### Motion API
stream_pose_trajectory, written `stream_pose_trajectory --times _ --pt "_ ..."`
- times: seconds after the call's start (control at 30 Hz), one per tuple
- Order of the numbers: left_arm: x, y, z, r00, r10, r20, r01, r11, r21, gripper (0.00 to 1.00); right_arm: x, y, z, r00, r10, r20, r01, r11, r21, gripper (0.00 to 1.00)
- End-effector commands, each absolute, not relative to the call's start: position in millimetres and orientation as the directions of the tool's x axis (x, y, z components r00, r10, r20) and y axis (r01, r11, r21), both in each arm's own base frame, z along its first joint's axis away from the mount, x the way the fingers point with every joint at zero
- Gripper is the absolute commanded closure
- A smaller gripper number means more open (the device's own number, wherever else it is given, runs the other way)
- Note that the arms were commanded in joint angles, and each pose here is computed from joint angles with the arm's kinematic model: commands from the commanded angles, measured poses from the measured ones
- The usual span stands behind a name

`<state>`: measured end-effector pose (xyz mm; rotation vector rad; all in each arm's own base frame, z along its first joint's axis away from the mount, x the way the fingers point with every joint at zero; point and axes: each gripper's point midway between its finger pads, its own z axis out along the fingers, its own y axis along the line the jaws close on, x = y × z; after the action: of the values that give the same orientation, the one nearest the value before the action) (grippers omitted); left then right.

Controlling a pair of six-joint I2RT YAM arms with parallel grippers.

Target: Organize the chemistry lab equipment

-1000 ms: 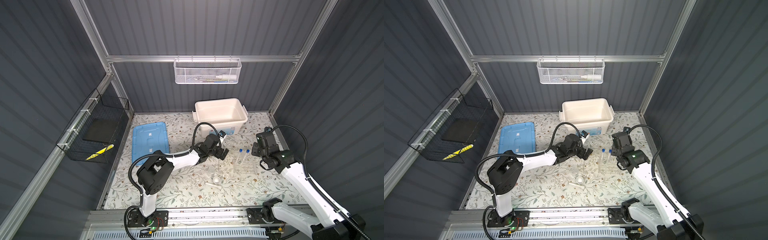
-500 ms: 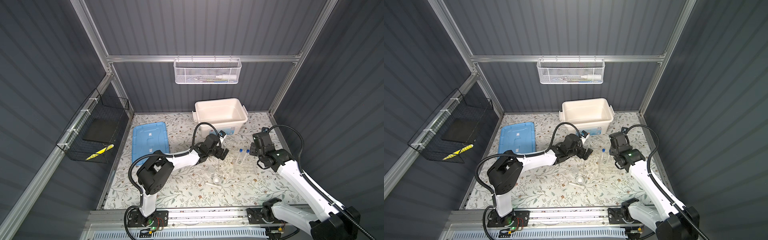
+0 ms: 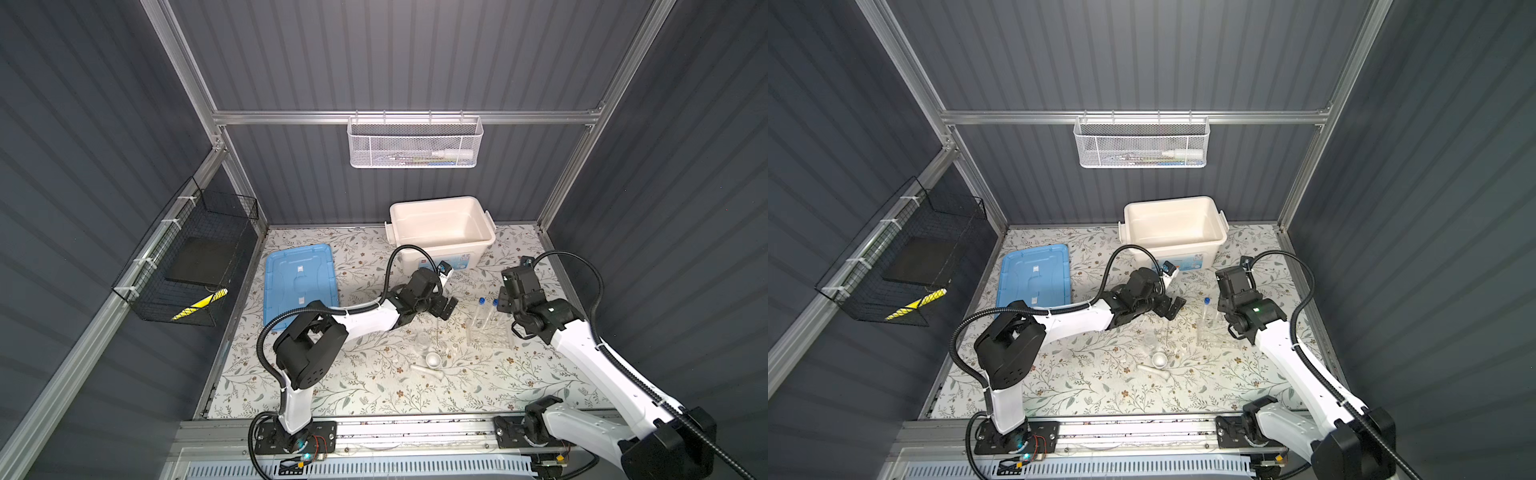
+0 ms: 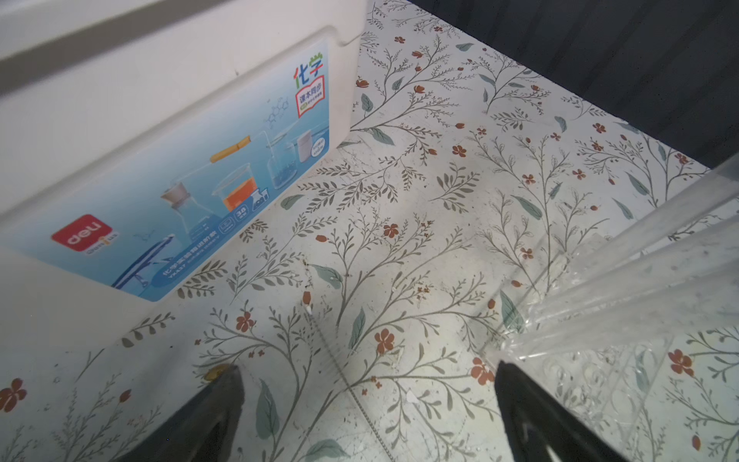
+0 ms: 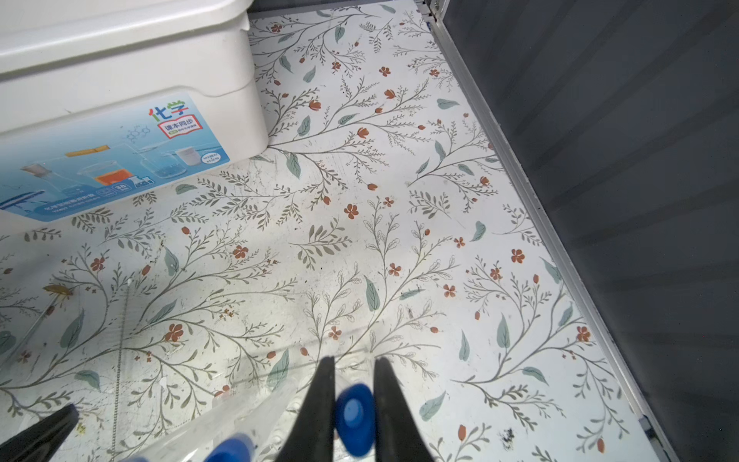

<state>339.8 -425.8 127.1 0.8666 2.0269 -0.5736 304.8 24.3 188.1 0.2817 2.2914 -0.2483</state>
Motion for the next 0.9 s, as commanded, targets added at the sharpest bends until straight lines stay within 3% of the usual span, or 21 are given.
stream_pose_trajectory --times 0.0,0.87 --pt "340.9 -421.2 130.5 -0.417 0.355 -0.836 0.743 0.664 -0.089 0.00 304.1 25.7 186.4 -0.665 0.089 -0.742 0.263 0.957 -0.120 0.88" --pt "339.2 -421.9 123.8 -0.429 0.359 -0.829 0.743 0.662 -0.097 0.00 299.6 39.7 171.6 -0.705 0.105 -0.701 0.229 0.970 -0.085 0.81"
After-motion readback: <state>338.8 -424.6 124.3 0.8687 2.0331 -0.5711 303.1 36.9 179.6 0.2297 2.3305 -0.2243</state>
